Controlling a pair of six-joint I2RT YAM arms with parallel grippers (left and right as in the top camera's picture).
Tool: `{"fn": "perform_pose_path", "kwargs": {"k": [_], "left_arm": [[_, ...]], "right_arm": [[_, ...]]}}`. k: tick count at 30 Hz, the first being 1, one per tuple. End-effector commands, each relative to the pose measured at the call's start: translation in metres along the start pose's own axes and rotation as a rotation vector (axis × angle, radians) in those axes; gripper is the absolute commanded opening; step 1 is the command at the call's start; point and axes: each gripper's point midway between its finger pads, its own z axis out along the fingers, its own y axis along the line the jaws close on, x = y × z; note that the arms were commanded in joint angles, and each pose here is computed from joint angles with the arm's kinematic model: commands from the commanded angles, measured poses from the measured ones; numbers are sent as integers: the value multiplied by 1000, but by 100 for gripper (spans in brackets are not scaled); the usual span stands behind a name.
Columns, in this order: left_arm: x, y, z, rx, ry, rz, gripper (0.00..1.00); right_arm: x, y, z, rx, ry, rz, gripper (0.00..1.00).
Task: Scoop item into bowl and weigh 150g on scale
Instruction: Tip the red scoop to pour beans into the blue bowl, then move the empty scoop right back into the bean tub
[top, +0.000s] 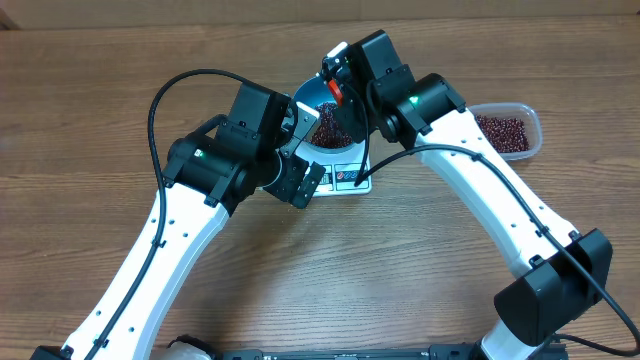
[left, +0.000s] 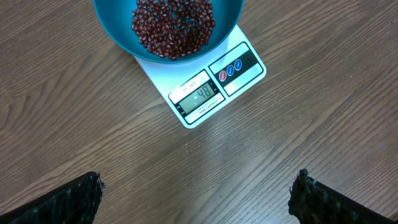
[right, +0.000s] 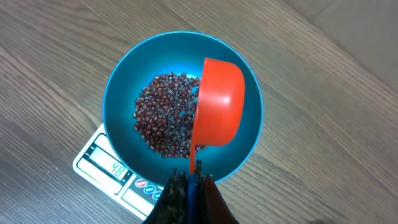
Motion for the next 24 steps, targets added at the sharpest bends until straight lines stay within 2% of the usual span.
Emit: {"fn": "perform_pose_path", "kwargs": {"k": [1,6,9,14,19,24], "left_arm": [[2,-2,4,15,10,20,100],[2,-2,4,15,10,20,100],[2,-2,4,15,10,20,99],[2,-2,4,15,10,20,100],[2,-2,4,15,10,20,100],[2,-2,4,15,10,20,100]], "right_arm": [[-15,-7,-23,21,-58,9,4],[-14,-14,-27,14,-63,109,4],[-18,-17,-38,-69,-107,142,4],[-13,-67,-77,-49,-185,317,4],[31,-138,-111,94,-162,478,4],[113,-194,-120,317,60,615,4]]}}
